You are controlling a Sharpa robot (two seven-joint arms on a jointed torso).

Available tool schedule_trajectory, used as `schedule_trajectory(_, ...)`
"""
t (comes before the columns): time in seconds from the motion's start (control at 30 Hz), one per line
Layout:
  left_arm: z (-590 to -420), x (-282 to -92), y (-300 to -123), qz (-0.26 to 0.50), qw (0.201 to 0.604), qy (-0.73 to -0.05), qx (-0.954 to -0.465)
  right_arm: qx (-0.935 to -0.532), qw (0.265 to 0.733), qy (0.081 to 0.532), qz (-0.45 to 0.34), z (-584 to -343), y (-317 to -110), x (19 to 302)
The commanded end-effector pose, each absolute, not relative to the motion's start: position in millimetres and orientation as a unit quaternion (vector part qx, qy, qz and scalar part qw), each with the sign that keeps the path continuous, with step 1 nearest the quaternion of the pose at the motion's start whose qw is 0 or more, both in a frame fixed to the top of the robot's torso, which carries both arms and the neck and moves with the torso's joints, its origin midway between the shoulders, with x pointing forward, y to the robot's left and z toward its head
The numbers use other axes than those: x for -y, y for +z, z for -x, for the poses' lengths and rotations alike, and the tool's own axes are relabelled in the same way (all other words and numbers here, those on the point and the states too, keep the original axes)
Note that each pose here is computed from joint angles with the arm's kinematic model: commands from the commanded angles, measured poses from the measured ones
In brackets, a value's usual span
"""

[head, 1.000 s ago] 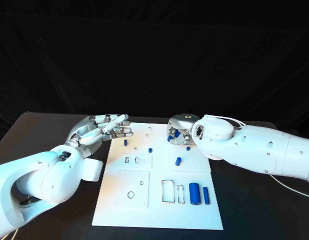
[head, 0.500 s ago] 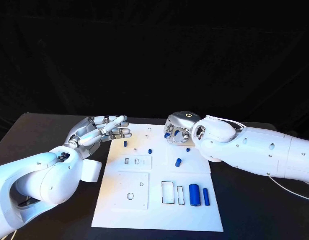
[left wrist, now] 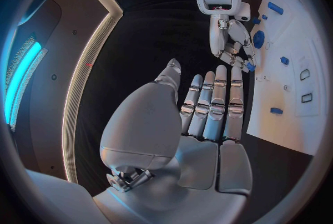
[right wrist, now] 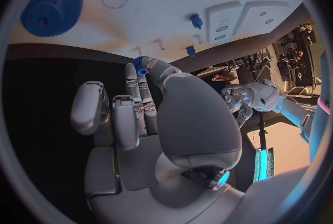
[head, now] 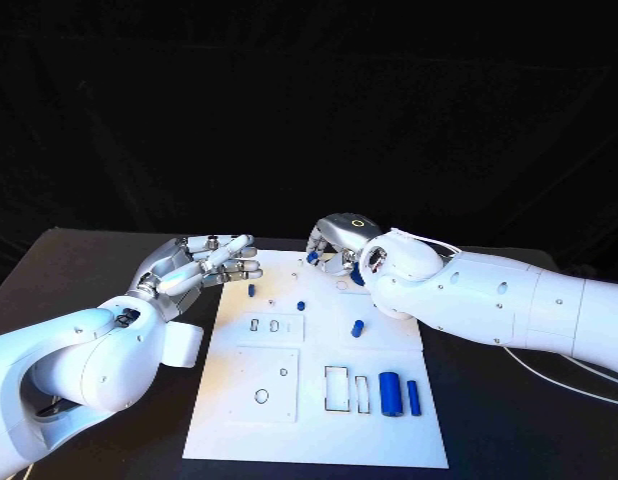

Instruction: Assemble the parts on the task board

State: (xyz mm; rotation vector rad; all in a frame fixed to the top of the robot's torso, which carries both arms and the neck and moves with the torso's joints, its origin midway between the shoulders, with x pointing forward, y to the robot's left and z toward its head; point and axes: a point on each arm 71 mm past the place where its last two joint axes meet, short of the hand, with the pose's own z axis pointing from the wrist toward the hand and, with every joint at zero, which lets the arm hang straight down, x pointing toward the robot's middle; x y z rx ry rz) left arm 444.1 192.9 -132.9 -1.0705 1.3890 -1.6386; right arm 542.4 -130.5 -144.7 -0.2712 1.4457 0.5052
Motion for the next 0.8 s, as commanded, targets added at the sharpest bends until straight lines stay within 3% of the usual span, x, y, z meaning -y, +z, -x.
schedule_trajectory(0.03, -444.0, -189.1, -131.4, 0.409, 0.357, -0.643, -0.540, -0.643, 0.721, 0.230, 0.114, -545, -144, 127)
schedule_trajectory(0.8, -444.2, -186.4, -131.0, 0.408, 0.356, -0.644, -0.541, -0.666, 0.704, 0.216, 0.116, -557, -156, 118)
